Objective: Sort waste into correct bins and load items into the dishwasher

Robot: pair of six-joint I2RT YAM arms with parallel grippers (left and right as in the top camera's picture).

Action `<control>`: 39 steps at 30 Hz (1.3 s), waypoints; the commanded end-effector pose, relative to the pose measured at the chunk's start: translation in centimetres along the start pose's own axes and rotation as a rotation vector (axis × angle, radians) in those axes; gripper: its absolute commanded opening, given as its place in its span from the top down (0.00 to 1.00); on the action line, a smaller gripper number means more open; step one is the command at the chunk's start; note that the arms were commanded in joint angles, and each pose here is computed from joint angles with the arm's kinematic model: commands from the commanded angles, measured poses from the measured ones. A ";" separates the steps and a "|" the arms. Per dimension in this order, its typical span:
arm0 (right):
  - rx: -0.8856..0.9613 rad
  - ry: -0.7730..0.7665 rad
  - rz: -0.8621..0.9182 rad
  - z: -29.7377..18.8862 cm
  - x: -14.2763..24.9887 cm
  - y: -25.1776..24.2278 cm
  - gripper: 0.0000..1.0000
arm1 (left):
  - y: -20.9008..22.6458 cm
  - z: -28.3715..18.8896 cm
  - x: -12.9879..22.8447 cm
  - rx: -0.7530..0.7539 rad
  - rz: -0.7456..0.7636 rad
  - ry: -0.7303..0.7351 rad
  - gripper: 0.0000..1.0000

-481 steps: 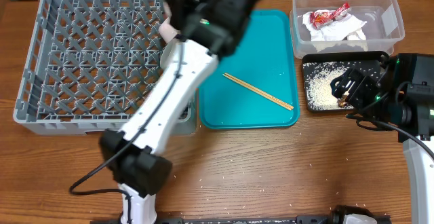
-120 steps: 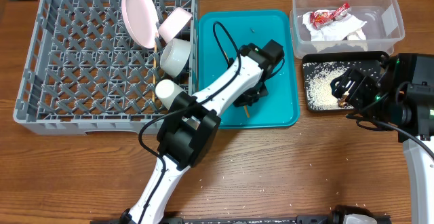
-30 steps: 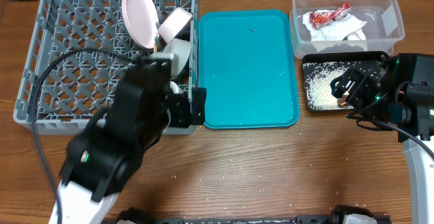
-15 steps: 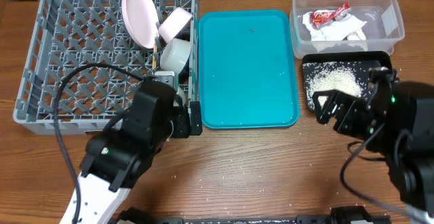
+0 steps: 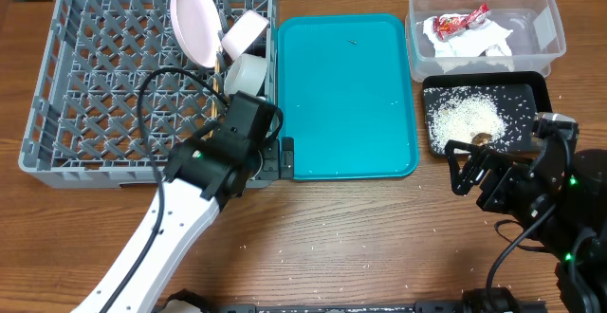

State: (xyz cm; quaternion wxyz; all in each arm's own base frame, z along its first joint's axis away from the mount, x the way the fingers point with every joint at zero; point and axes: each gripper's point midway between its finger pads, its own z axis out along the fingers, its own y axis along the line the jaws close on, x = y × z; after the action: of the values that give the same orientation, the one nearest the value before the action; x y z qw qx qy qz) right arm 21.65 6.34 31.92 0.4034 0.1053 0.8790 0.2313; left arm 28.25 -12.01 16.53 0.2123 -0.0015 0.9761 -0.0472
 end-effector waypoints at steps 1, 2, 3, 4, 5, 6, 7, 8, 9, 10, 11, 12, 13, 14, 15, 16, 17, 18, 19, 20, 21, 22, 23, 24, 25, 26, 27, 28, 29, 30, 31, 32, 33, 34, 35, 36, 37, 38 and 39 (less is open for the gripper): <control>-0.010 -0.021 -0.012 -0.6 -0.4 0.4 0.00 | 0.2 1.9 0.8 -0.039 0.003 0.060 0.00; 0.006 -0.029 -0.017 -0.6 -0.5 0.1 0.00 | 0.2 2.2 0.9 -0.045 0.005 0.073 0.00; 0.045 -0.049 -0.015 -0.6 -0.9 -0.5 0.00 | 0.2 2.7 1.1 -0.052 0.007 0.088 0.00; 0.076 -0.064 -0.015 -0.7 -1.1 -1.0 0.00 | 0.2 3.1 1.2 -0.058 0.009 0.100 0.00; 0.092 -0.072 -0.014 -0.7 -1.3 -1.3 0.00 | 0.3 3.4 1.4 -0.064 0.010 0.112 0.00; 0.096 -0.074 -0.014 -0.7 -1.3 -1.4 0.00 | 0.3 3.8 1.5 -0.070 0.011 0.124 0.00; 0.096 -0.074 -0.014 -0.7 -1.3 -1.4 0.00 | 0.3 4.2 1.7 -0.076 0.013 0.137 0.00; 0.096 -0.074 -0.014 -0.7 -1.3 -1.4 0.00 | 0.3 4.5 1.8 -0.081 0.014 0.147 0.00; 0.096 -0.074 -0.014 -0.7 -1.3 -1.4 0.00 | 0.4 4.8 1.9 -0.085 0.015 0.157 0.00; 0.096 -0.074 -0.014 -0.7 -1.3 -1.4 0.00 | 0.4 5.1 2.1 -0.091 0.017 0.168 0.00; 0.096 -0.073 -0.014 -0.7 -1.3 -1.4 0.00 | 0.4 5.4 2.2 -0.097 0.018 0.180 0.00; 0.097 -0.073 -0.014 -0.7 -1.3 -1.4 0.00 | 0.5 5.7 2.4 -0.101 0.019 0.190 0.00; 0.097 -0.071 -0.014 -0.7 -1.3 -1.4 0.00 | 0.5 6.0 2.5 -0.106 0.020 0.199 0.00; 0.098 -0.070 -0.013 -0.6 -1.2 -1.5 0.00 | 0.6 6.3 2.7 -0.111 0.022 0.209 0.00; 0.099 -0.068 -0.013 -0.6 -1.1 -1.5 0.00 | 0.6 6.5 2.8 -0.114 0.022 0.217 0.00; 0.099 -0.067 -0.013 -0.6 -1.1 -1.5 0.00 | 0.6 6.7 2.9 -0.118 0.023 0.225 0.00; 0.100 -0.067 -0.013 -0.5 -1.1 -1.6 0.00 | 0.6 6.9 3.0 -0.120 0.024 0.230 0.00; 0.101 -0.062 -0.012 -0.4 -1.0 -1.6 0.00 | 0.7 7.1 3.1 -0.124 0.025 0.237 0.00; 0.103 -0.059 -0.011 -0.3 -0.9 -1.7 0.00 | 0.7 7.2 3.1 -0.125 0.025 0.240 0.00; 0.107 -0.051 -0.010 -0.1 -0.7 -1.9 0.00 | 0.7 7.3 3.2 -0.127 0.026 0.244 0.00; 0.111 -0.044 -0.008 0.1 -0.5 -2.0 0.00 | 0.7 7.4 3.3 -0.129 0.026 0.248 0.00; 0.116 -0.033 -0.006 0.4 -0.2 -2.3 0.00 | 0.7 7.4 3.3 -0.129 0.026 0.248 0.00; 0.122 -0.021 -0.003 0.7 0.2 -2.5 0.00 | 0.7 7.4 3.3 -0.130 0.026 0.250 0.00; 0.126 -0.014 -0.002 0.9 0.4 -2.7 0.00 | 0.7 7.4 3.3 -0.130 0.026 0.250 0.00; 0.130 -0.005 0.000 1.1 0.6 -2.9 0.00 | 0.7 7.4 3.3 -0.130 0.026 0.250 0.00; 0.137 0.008 0.003 1.4 1.0 -3.2 0.00 | 0.7 7.4 3.3 -0.130 0.026 0.250 0.00; 0.140 0.015 0.005 1.6 1.3 -3.3 0.00 | 0.7 7.4 3.3 -0.130 0.026 0.250 0.00; 0.144 0.022 0.006 1.7 1.5 -3.5 0.00 | 0.7 7.4 3.3 -0.130 0.027 0.250 0.00; 0.147 0.029 0.008 1.8 1.7 -3.6 0.00 | 0.7 7.4 3.3 -0.130 0.026 0.250 0.00; 0.159 0.031 0.007 1.9 1.9 -3.9 0.00 | 0.7 7.4 3.3 -0.130 0.026 0.250 0.00; 0.192 0.015 0.006 1.9 1.8 -4.6 0.00 | 0.7 7.4 3.3 -0.130 0.026 0.250 0.00; 0.212 -0.012 0.002 1.8 1.5 -5.1 0.00 | 0.7 7.4 3.3 -0.130 0.027 0.250 0.00; 0.221 -0.055 -0.004 1.8 0.9 -5.3 0.00 | 0.7 7.4 3.3 -0.130 0.026 0.250 0.00; 0.221 -0.117 -0.017 1.9 0.2 -5.5 0.00 | 0.7 7.4 3.3 -0.130 0.026 0.250 0.01; 0.200 -0.167 -0.050 2.1 -0.4 -5.3 0.00 | 0.7 7.4 3.3 -0.130 0.026 0.250 0.00; 0.166 -0.216 -0.097 2.3 -0.9 -4.8 0.00 | 0.7 7.4 3.3 -0.130 0.026 0.250 0.00; 0.117 -0.264 -0.165 2.6 -1.1 -4.3 0.00 | 0.7 7.4 3.3 -0.130 0.026 0.250 0.00; 0.077 -0.300 -0.220 2.8 -1.0 -3.8 0.00 | 0.7 7.4 3.3 -0.130 0.026 0.250 0.00; 0.043 -0.332 -0.270 3.1 -0.8 -3.5 0.00 | 0.7 7.4 3.3 -0.130 0.026 0.250 0.00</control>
State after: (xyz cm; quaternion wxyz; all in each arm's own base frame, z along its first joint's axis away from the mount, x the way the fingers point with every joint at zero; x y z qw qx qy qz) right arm 25.10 3.40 29.83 0.5303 0.1051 0.8268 0.1554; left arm 28.78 -12.12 9.02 0.1016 0.0049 0.9947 0.0114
